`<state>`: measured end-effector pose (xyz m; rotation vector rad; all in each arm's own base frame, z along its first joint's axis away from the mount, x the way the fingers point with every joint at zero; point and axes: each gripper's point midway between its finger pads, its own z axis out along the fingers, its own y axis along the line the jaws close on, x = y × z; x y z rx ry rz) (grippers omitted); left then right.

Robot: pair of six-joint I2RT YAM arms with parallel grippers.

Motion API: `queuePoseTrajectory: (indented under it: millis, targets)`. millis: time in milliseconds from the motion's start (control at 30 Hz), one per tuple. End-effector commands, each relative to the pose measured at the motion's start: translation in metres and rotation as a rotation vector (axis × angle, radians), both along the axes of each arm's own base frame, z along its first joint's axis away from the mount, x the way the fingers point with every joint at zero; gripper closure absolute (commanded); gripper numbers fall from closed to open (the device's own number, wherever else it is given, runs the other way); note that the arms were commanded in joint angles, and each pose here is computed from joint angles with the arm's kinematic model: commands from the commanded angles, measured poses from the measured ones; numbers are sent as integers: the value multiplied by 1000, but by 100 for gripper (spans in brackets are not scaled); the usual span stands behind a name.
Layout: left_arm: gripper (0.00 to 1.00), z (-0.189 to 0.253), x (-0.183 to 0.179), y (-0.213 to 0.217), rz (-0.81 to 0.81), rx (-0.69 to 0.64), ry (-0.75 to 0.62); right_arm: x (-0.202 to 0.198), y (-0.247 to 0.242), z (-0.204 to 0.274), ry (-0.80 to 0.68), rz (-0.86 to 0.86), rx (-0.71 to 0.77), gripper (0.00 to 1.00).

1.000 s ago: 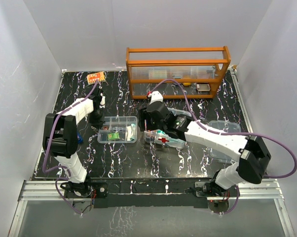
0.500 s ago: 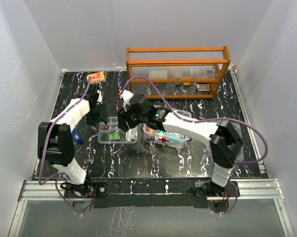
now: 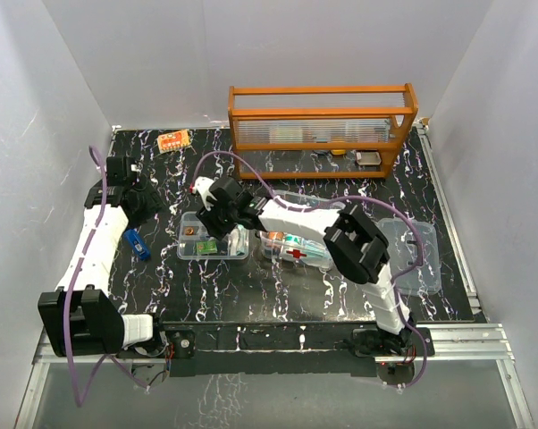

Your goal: Organize the medicine kit

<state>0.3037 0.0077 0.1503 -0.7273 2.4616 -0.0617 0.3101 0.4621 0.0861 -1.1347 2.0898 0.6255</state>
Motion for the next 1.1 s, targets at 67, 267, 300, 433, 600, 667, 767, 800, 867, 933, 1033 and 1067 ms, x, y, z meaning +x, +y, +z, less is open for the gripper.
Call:
queuePoseTrajectory:
  millis: [67, 267, 300, 433, 600, 667, 767, 800, 867, 933, 1033, 1067]
  targets:
    - [47, -1, -10, -8, 0, -71, 10, 13, 23, -3, -65, 115, -26, 61]
    - [47, -4, -8, -5, 8, -79, 15, 9, 26, -21, -29, 158, -61, 62]
    - [47, -5, -8, -5, 8, -82, 16, 11, 25, -23, -31, 150, -70, 64]
    - [48, -8, -6, -5, 7, -89, 21, 14, 21, -32, -32, 143, -118, 75]
    - [49, -10, -5, -4, 7, -86, 30, 6, 16, -37, -7, 172, -150, 76]
    - [49, -10, -5, -3, 10, -86, 29, 3, 17, -36, -14, 172, -157, 72]
    - [49, -8, -4, -2, 13, -86, 22, 6, 19, -44, -41, 148, -195, 68]
    - [49, -8, -4, -2, 14, -86, 23, 7, 19, -47, -46, 141, -211, 68]
    - [50, -6, -3, -2, 12, -86, 20, 9, 19, -57, -46, 131, -239, 68]
    - [50, -5, -2, -1, 11, -83, 17, 13, 18, -61, -49, 121, -257, 69]
    - [50, -5, -3, 0, 13, -79, 20, 14, 18, -64, -52, 123, -265, 75]
    - [50, -4, -3, 1, 13, -78, 19, 13, 18, -63, -56, 122, -265, 80]
